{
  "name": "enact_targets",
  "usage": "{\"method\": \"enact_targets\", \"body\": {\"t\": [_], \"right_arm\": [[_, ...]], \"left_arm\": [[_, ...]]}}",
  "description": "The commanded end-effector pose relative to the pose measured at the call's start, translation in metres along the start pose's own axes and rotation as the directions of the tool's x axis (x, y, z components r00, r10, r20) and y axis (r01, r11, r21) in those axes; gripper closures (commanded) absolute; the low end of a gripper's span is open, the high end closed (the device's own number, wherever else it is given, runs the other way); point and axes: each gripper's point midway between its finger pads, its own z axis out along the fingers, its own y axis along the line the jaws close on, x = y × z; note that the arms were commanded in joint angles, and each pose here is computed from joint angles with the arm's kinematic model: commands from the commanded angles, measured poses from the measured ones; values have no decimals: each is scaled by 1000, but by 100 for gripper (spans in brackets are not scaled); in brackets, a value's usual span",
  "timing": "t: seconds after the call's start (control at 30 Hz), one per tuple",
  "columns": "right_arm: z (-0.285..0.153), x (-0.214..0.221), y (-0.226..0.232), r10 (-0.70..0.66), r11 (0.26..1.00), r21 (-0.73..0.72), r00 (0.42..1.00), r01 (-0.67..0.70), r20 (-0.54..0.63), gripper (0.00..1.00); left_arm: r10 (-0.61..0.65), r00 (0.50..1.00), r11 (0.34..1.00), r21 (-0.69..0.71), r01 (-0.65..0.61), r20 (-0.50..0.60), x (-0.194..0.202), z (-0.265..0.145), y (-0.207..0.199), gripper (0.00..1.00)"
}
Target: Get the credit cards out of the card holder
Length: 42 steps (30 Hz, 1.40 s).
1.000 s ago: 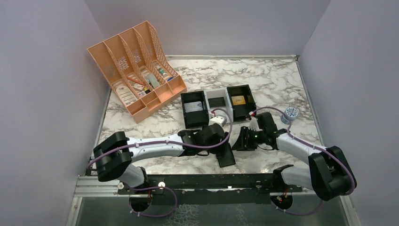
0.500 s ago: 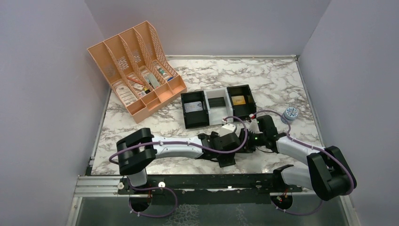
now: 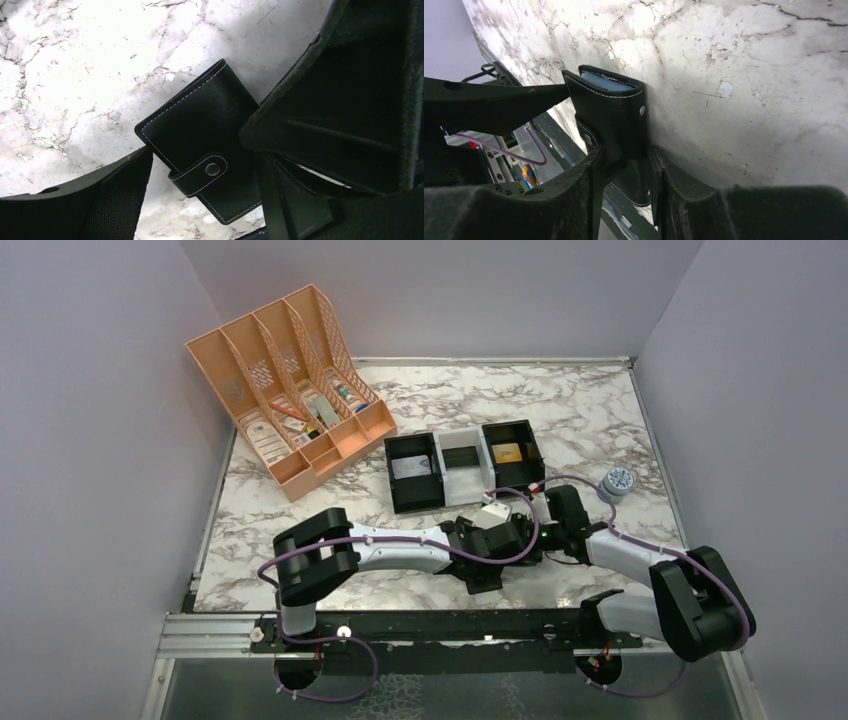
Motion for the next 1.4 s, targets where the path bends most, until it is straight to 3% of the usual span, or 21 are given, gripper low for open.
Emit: {"method": "enact_targets", "body": {"t": [0.0, 0.1, 0.13, 0.17, 0.2, 0.43, 0.6, 0.77, 0.9, 1.07, 1.2, 1.37], "right_arm": [[3, 11, -4, 4, 1000, -10, 999, -4, -42, 64], [4, 12, -6, 6, 1000, -9, 999, -6, -46, 65], [4, 12, -6, 6, 1000, -10, 999, -6, -47, 67], [4, 12, -5, 4, 1000, -12, 999, -4, -49, 69], [4, 13, -5, 3, 1000, -16, 999, -4, -52, 72], [4, 10, -6, -1, 1000, -5, 999, 1, -42, 68], [3, 8, -4, -16, 1000, -7, 1000, 16, -24, 81], [1, 4, -6, -13, 1000, 16, 1000, 13, 0, 89], [1, 3, -7, -14, 1000, 23, 1000, 14, 7, 91], [1, 3, -8, -12, 1000, 28, 1000, 11, 11, 91], [1, 2, -7, -12, 999, 30, 1000, 11, 15, 91], [1, 2, -9, -9, 999, 33, 1000, 9, 12, 91]], "left_arm": [[39, 999, 999, -38, -38, 7, 0, 4, 4, 24], [35, 999, 999, -41, -34, 8, 2, 3, 7, 24], [32, 999, 999, -42, -31, 12, 1, 2, 8, 57], [31, 999, 999, -42, -30, 15, 1, 1, 9, 96], [31, 999, 999, -44, -30, 18, 0, 0, 10, 100], [28, 998, 999, -30, -26, 50, -10, -11, 9, 85], [46, 998, 998, -36, -44, 40, -6, -9, 11, 85], [43, 998, 999, -32, -42, 42, -7, -14, 12, 52], [40, 997, 997, -67, -36, 59, -12, -22, 21, 39], [50, 998, 994, -100, -46, 45, -12, -25, 25, 47], [85, 996, 989, -124, -81, 23, -8, -23, 21, 67], [120, 993, 987, -105, -119, 3, -5, -16, 7, 66]]}}
